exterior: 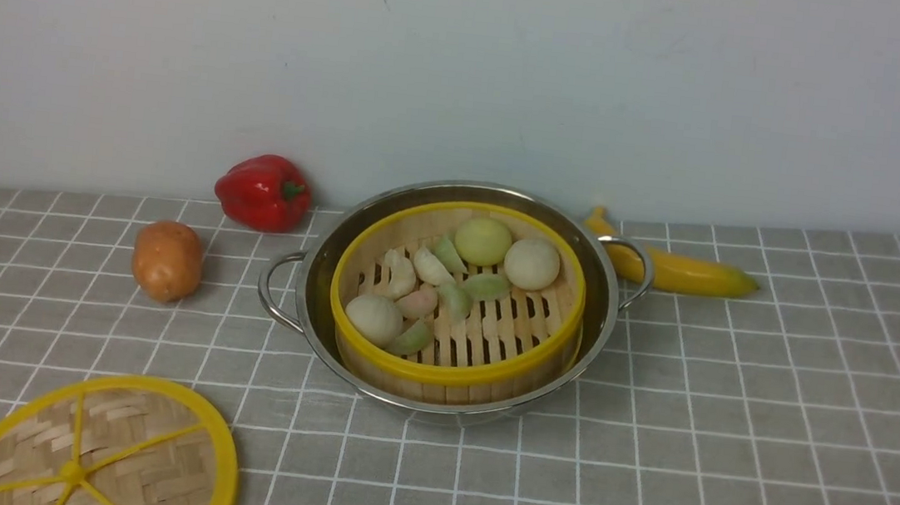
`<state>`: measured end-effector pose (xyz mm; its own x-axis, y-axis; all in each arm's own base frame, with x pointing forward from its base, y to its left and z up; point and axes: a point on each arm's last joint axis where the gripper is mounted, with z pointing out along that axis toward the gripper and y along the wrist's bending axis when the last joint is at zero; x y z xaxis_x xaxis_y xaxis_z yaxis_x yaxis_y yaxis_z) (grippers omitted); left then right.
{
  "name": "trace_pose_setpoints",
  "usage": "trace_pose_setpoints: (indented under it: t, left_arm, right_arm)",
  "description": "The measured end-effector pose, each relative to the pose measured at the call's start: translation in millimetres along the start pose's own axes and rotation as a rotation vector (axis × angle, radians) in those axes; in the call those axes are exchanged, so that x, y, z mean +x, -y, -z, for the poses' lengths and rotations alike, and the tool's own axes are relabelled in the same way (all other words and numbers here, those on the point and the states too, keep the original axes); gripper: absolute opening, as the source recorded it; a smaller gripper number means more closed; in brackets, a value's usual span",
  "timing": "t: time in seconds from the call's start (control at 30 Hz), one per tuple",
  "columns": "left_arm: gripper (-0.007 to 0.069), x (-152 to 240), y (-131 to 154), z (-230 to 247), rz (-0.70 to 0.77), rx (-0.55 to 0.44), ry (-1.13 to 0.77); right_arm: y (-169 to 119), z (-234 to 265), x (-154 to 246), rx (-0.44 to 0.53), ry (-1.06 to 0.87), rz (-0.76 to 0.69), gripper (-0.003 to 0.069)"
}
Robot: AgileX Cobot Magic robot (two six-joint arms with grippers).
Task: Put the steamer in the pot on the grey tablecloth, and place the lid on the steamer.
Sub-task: 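Grasp the bamboo steamer lid lying on the table by its centre knob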
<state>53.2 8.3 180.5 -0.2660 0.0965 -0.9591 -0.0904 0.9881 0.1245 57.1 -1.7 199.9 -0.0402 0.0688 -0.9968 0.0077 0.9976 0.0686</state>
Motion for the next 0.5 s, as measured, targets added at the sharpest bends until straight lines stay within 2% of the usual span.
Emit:
trace_pose_setpoints:
  t: [0.17, 0.5]
  left_arm:
    - [0.0243, -0.1, 0.0, 0.0, 0.000, 0.000, 0.001]
    - [0.0243, -0.1, 0.0, 0.0, 0.000, 0.000, 0.001]
  right_arm:
    - [2.9, 0.5, 9.2, 0.034, -0.098, -0.044, 0.0174]
    - [3.0, 0.6, 10.4, 0.035, -0.111, -0.051, 0.0198]
